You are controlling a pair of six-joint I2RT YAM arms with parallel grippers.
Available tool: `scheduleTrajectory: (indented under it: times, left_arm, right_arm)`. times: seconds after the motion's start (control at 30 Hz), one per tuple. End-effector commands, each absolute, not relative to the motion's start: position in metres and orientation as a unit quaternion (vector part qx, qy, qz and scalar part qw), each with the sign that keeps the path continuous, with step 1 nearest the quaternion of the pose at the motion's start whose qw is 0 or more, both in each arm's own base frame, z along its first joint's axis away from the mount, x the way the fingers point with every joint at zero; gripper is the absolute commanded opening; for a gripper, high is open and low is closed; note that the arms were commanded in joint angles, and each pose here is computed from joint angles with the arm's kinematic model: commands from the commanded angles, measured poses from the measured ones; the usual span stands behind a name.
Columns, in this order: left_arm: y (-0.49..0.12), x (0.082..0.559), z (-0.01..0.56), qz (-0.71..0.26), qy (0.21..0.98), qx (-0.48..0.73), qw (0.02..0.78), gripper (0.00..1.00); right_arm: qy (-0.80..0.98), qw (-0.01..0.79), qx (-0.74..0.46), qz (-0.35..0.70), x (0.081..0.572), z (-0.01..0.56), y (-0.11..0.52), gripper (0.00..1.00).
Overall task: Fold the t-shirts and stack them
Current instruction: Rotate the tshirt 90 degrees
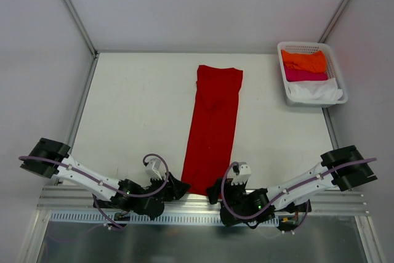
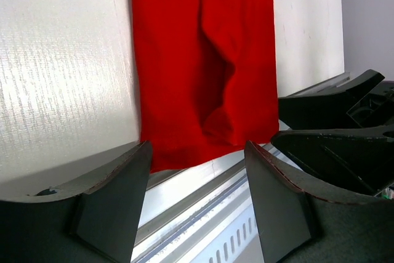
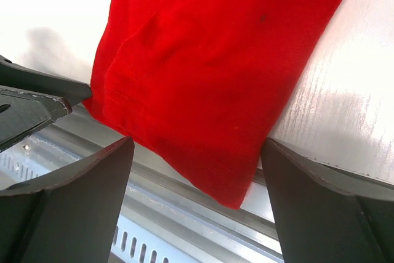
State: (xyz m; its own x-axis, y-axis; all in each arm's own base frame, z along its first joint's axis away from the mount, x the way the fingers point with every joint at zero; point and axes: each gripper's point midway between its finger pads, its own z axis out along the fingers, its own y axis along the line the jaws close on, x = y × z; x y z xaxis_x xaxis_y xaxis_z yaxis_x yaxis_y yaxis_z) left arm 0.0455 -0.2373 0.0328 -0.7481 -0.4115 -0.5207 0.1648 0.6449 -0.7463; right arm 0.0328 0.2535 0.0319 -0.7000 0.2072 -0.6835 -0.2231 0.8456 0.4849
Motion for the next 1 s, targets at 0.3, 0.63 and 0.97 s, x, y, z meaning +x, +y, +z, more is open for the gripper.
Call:
scheduleTrajectory:
  times: [0.3, 0.63, 0.97]
  left_arm:
    - [-0.226, 0.046, 0.028, -0.349, 0.862, -0.007, 0.368, 0.61]
    - [-0.220, 0.047, 0.015, -0.286, 0.885, 0.007, 0.367, 0.60]
    - [-0.207, 0.052, 0.000, -0.282, 0.887, -0.018, 0.364, 0.61]
  right_arm:
    - [0.900, 0.362, -0.021, 0.242, 0.027, 0.009, 0.239, 0.89]
    - [0.900, 0.361, -0.020, 0.244, 0.026, 0.008, 0.240, 0.89]
    - [0.900, 0.360, -0.020, 0.245, 0.026, 0.007, 0.240, 0.89]
